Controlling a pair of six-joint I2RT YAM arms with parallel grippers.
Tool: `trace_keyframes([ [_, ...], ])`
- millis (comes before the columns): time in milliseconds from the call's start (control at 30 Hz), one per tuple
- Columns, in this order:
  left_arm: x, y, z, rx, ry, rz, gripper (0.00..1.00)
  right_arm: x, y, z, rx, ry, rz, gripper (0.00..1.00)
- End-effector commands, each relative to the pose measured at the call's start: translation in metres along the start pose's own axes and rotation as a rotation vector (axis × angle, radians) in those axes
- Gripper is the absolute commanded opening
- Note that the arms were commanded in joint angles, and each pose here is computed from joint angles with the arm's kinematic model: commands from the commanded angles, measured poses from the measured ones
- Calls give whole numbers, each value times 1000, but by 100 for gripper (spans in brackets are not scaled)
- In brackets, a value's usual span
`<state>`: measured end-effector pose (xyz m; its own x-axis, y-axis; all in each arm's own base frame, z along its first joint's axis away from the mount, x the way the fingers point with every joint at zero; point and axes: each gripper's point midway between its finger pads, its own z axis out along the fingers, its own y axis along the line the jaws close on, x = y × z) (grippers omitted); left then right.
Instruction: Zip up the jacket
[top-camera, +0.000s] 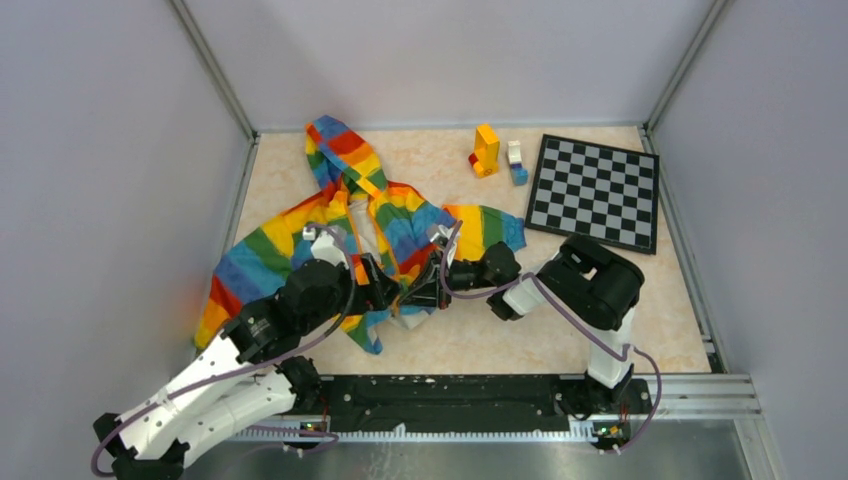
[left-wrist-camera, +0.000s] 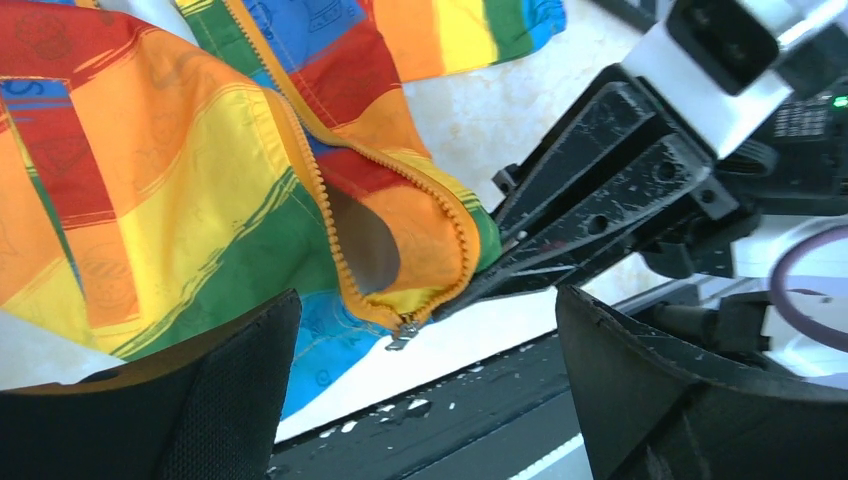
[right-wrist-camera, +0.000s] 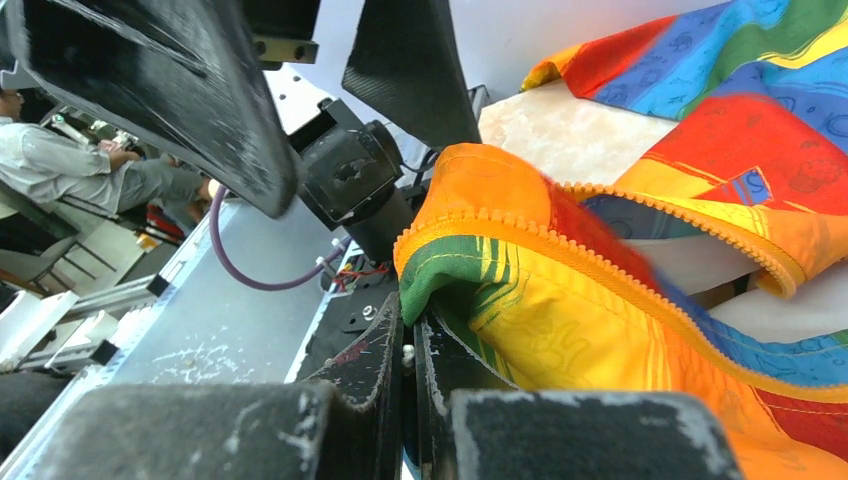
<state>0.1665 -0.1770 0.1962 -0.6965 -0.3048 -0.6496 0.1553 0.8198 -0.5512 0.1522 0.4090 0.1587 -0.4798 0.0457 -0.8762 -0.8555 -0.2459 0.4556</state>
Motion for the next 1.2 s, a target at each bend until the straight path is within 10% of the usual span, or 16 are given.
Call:
trace_keyframes([
  [0,2,-5,-3,48,-14,-77,99,-15,0,4,-8,-48,-82,0],
  [933,-34,20,12,183,-7,-255,98,-4,-7,1,14,-26,-70,0],
  [1167,-47,50,-4,64,-64,-325,50,-3,-8,2,15,-24,-65,0],
])
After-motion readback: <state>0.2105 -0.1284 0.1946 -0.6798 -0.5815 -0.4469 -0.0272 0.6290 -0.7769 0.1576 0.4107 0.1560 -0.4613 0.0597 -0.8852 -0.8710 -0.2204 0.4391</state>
